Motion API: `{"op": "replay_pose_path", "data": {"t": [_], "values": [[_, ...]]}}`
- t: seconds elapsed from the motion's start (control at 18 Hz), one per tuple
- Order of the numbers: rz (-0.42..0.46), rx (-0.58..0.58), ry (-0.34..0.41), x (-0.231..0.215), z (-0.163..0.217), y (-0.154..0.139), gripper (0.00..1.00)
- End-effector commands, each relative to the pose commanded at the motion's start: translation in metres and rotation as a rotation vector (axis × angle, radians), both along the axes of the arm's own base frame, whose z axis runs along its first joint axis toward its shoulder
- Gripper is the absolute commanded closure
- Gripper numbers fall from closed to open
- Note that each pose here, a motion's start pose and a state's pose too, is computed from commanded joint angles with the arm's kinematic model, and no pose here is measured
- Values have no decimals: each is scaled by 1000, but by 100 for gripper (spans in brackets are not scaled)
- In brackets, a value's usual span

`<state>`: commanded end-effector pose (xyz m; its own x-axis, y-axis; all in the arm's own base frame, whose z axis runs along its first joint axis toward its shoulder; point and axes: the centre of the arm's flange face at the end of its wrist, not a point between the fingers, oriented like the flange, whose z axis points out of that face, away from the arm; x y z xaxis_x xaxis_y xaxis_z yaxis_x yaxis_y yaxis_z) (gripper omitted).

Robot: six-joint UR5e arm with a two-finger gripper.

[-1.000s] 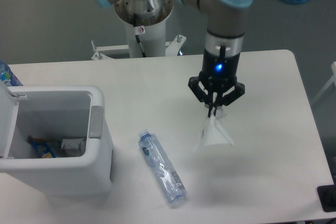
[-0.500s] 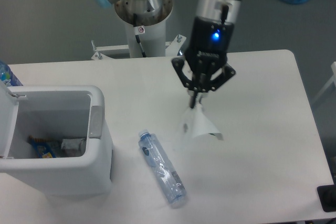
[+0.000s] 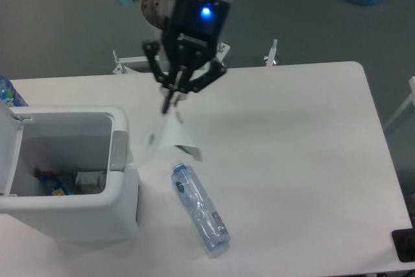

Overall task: Place the trash in the trash can
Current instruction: 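Lift the plastic bag and carry it over the white trash bin, then open the gripper to drop the bag into the bin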

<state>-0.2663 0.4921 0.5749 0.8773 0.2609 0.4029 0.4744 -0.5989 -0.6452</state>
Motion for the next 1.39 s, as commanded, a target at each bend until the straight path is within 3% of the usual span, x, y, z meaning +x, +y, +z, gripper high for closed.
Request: {"op": "replay_pose_path", "data": {"t": [0.28, 0.39, 0.61, 0.67, 0.72, 0.83, 0.89, 1.39], "values": [[-101, 2, 18, 29, -19, 35, 96], [-134, -3, 27, 38, -26, 40, 90], [-160, -23, 14, 53, -38, 46, 88], [-169, -27, 10, 57, -41, 49, 80], [-175, -30, 10, 58, -45, 52, 65], [-202, -24, 39, 58, -45, 53, 18], [-220, -22, 58, 58, -45, 53, 5], [-192, -31, 39, 52, -46, 49, 0]]}}
